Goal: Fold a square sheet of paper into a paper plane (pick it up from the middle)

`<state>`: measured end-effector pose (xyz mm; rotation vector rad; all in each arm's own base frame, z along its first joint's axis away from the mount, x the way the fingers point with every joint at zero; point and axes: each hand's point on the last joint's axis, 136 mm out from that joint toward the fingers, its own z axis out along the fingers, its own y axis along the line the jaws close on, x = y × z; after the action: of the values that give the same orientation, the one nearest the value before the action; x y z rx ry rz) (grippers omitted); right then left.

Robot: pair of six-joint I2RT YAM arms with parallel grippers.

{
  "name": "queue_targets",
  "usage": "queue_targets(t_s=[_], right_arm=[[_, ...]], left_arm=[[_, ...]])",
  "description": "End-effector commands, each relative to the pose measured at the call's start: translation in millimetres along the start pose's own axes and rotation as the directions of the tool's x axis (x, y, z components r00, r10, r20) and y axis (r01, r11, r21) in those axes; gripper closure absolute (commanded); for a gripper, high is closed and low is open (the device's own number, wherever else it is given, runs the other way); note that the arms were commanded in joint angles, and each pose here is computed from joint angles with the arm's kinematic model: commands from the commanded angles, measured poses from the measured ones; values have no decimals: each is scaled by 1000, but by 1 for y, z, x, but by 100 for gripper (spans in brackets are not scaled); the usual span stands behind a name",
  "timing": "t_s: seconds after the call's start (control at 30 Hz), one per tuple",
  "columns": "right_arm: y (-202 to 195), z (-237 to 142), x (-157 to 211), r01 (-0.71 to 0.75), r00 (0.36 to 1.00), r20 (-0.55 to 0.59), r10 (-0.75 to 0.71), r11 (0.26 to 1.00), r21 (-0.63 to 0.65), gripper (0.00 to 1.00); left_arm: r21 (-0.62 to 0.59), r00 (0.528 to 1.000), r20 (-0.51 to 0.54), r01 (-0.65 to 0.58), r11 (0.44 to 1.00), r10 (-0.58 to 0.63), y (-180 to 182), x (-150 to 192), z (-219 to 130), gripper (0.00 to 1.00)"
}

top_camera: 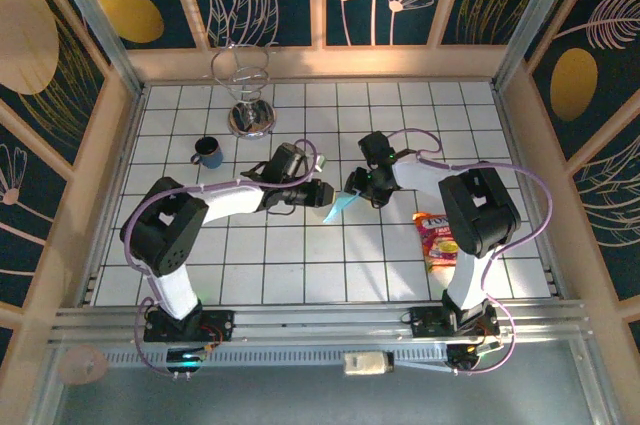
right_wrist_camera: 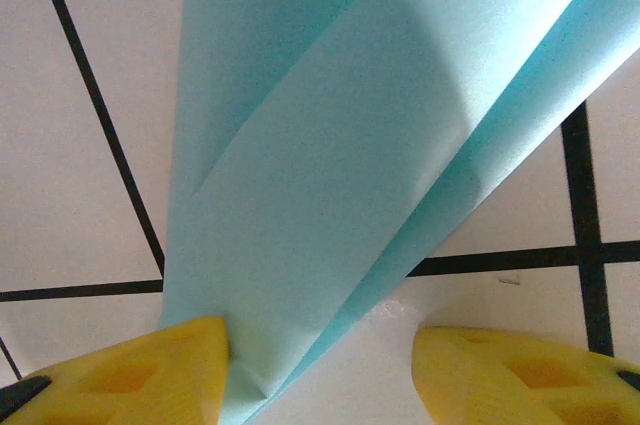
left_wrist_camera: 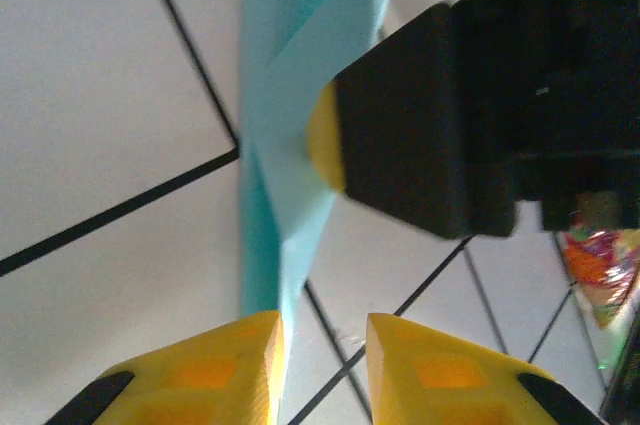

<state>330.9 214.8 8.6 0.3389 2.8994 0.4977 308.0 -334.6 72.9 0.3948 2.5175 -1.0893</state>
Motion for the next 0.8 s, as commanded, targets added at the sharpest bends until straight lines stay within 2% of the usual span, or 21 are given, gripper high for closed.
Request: queue_targets(t_s=[0.0,0.2,0.33,0.47,0.77], right_arm=[[-47,65,20,0,999,-49,7,992,125,43],[-50,67,23,-9,998,-63,17,991,131,43],[-50,68,23,-14,997,-68,23,991,131,43],[-51,70,24,-15,997,-75,26,991,134,43],[-52,70,25,-17,997,-77,28,990,140,43]], left_arm=[[124,999,18,41,991,-44,-20,-6,0,76],[150,998,-18,67,986,-65,-21,3,9,81],[72,995,-73,78,994,-73,-6,20,21,83],[7,993,-102,56,998,-55,-3,19,34,84],[-40,989,-122,76,996,-81,8,22,45,86]])
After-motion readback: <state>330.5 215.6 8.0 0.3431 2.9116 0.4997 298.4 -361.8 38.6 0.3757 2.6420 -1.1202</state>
